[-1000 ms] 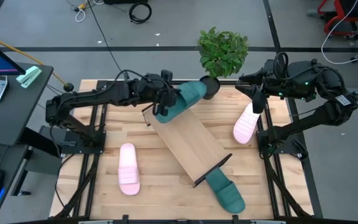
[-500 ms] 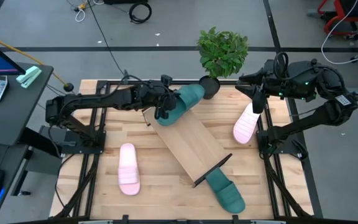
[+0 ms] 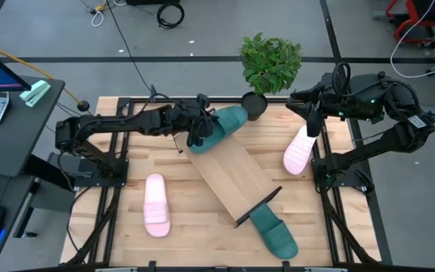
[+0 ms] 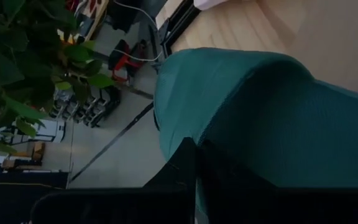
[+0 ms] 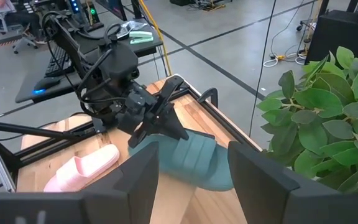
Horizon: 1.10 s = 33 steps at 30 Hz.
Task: Pick and place slides into the shelf
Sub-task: Put the top green slide on the shelf
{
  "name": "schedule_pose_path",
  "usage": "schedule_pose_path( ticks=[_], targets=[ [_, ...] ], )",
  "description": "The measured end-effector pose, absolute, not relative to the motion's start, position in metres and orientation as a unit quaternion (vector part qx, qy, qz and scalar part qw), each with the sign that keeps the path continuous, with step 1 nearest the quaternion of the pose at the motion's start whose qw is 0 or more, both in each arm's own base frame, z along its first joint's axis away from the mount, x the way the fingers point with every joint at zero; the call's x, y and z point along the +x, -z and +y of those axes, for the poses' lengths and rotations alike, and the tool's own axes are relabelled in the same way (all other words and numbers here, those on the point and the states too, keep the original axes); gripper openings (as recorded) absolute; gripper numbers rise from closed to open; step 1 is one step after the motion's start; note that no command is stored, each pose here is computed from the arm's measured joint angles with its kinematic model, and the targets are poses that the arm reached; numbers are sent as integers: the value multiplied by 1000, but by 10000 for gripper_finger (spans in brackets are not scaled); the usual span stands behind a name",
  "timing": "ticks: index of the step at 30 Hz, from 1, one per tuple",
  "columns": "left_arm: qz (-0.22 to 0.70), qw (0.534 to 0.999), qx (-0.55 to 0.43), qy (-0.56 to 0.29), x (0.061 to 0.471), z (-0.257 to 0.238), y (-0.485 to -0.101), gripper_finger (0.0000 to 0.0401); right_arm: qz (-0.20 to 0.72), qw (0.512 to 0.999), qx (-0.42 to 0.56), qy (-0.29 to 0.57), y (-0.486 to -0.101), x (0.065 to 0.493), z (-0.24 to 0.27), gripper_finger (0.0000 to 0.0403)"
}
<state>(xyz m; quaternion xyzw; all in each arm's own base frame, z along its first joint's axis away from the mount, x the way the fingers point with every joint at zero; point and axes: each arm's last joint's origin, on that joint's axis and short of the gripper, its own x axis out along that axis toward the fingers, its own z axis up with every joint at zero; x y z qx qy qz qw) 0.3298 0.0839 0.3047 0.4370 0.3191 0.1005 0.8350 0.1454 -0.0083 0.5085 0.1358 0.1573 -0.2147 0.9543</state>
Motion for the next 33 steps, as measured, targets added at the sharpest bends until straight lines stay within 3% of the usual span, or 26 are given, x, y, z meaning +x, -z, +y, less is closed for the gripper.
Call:
schedule_pose_path(
  ticks=[33],
  targets=[
    [335,838,420,-97,322,104,-302,9,157,954,135,215,-508,145,-8,198]
  ],
)
